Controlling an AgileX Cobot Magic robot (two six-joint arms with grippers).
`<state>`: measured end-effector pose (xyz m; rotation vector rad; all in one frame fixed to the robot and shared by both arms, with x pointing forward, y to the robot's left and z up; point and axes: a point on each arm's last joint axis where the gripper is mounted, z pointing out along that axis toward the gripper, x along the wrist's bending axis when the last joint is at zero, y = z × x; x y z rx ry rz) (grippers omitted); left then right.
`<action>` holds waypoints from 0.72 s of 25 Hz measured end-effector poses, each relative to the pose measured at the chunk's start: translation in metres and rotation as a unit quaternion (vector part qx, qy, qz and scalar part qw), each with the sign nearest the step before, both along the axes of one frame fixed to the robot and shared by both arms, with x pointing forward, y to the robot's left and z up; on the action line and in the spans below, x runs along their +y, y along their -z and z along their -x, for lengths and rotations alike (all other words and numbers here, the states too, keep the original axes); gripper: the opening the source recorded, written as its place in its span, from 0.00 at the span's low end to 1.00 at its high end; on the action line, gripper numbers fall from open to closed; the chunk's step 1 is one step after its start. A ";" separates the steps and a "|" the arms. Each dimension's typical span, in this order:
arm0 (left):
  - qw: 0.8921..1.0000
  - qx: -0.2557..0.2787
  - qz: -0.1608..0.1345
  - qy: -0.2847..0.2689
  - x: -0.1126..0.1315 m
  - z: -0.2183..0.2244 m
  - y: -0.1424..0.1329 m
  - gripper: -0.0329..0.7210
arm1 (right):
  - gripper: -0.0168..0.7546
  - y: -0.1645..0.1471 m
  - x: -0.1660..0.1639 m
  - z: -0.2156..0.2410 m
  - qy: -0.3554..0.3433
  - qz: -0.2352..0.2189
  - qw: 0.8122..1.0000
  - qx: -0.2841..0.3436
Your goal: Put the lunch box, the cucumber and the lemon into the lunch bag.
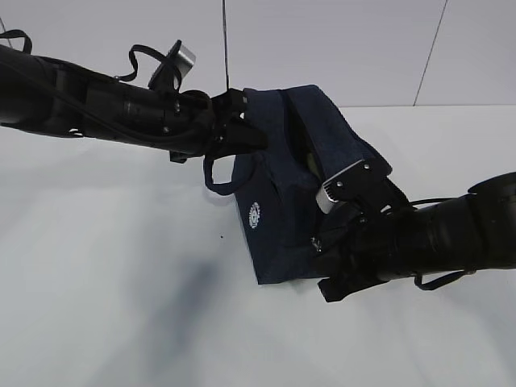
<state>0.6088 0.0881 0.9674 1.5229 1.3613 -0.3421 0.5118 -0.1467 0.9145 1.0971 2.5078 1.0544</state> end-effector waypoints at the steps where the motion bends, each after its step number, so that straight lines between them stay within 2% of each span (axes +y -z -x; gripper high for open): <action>1: 1.000 0.000 0.000 0.000 0.000 0.000 0.000 0.04 | 0.04 0.000 0.000 0.000 0.000 0.000 1.000 0.000; 9: 1.000 0.000 0.000 0.000 0.000 0.000 0.000 0.04 | 0.06 0.000 0.000 0.000 -0.002 0.001 1.000 -0.002; 11: 1.000 0.000 0.000 0.000 0.000 0.000 0.000 0.04 | 0.15 -0.001 0.001 0.001 -0.016 0.000 1.000 -0.008; 15: 1.000 0.000 0.000 0.000 0.000 0.000 0.000 0.04 | 0.44 -0.001 0.003 0.001 -0.035 0.003 0.999 -0.019; 18: 1.000 0.000 0.000 0.000 0.000 0.000 0.000 0.04 | 0.51 -0.001 0.002 0.000 -0.045 0.017 0.998 -0.029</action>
